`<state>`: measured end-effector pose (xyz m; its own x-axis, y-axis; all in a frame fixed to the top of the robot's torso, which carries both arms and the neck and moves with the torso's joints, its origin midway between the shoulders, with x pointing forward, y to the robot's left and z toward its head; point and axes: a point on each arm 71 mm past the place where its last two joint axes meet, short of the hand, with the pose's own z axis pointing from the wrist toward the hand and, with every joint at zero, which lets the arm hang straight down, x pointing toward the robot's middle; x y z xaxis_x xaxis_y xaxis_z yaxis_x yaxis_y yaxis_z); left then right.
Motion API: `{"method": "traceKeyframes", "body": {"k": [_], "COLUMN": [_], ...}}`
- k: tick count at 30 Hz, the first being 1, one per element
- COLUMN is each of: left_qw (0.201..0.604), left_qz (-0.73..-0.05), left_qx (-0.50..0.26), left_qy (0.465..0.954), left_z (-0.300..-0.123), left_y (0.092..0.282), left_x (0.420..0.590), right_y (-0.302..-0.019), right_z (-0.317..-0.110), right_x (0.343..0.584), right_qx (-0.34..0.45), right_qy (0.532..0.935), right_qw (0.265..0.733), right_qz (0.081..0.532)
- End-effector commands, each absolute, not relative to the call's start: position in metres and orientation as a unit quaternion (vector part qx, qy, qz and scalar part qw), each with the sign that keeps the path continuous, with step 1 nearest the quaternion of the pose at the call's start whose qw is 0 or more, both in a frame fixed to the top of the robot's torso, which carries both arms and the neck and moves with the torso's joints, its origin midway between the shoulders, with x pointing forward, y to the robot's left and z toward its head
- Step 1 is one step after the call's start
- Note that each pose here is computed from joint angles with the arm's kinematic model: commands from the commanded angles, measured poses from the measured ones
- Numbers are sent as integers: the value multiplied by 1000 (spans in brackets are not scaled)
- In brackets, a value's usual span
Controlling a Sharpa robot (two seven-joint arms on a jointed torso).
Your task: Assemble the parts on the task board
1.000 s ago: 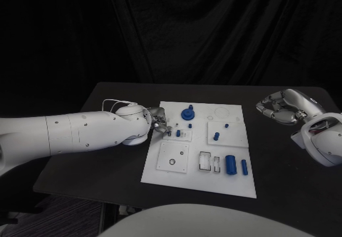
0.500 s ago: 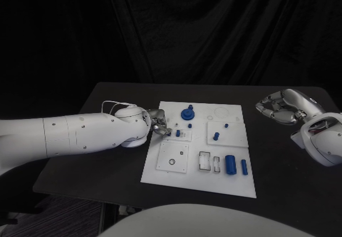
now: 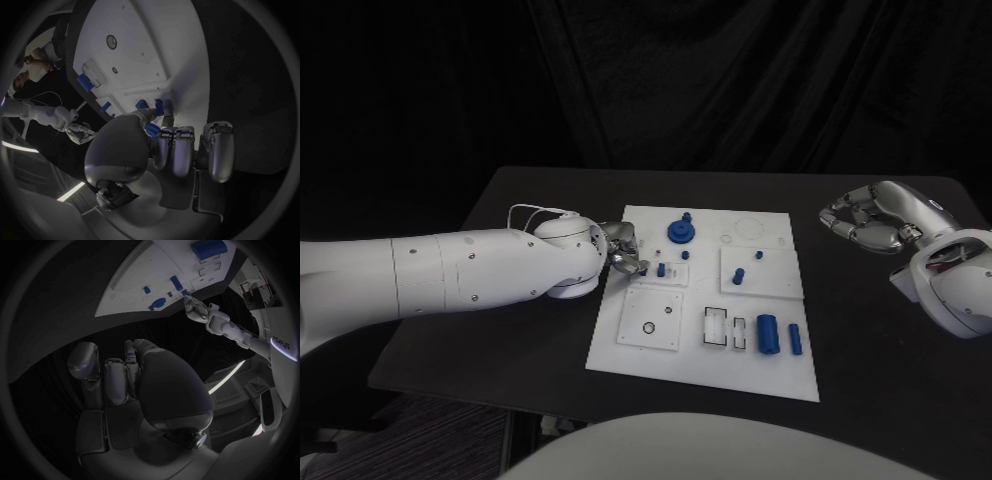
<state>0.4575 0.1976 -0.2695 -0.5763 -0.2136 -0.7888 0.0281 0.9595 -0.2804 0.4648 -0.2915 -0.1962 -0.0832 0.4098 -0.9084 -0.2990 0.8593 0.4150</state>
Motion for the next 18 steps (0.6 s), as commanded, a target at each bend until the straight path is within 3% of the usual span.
{"method": "traceKeyframes", "body": {"k": [1, 18], "left_qw": [455, 444], "left_qz": [-139, -138], "left_qx": [-49, -45], "left_qy": [878, 884], "left_z": [-272, -279], "left_y": [196, 200], "left_x": [457, 455], "right_y": [-292, -293], "right_z": [-198, -200], "right_x": [464, 465], "right_qx": [44, 46], "right_qy": [690, 700], "right_qw": [675, 667], "right_qz": [256, 250]}}
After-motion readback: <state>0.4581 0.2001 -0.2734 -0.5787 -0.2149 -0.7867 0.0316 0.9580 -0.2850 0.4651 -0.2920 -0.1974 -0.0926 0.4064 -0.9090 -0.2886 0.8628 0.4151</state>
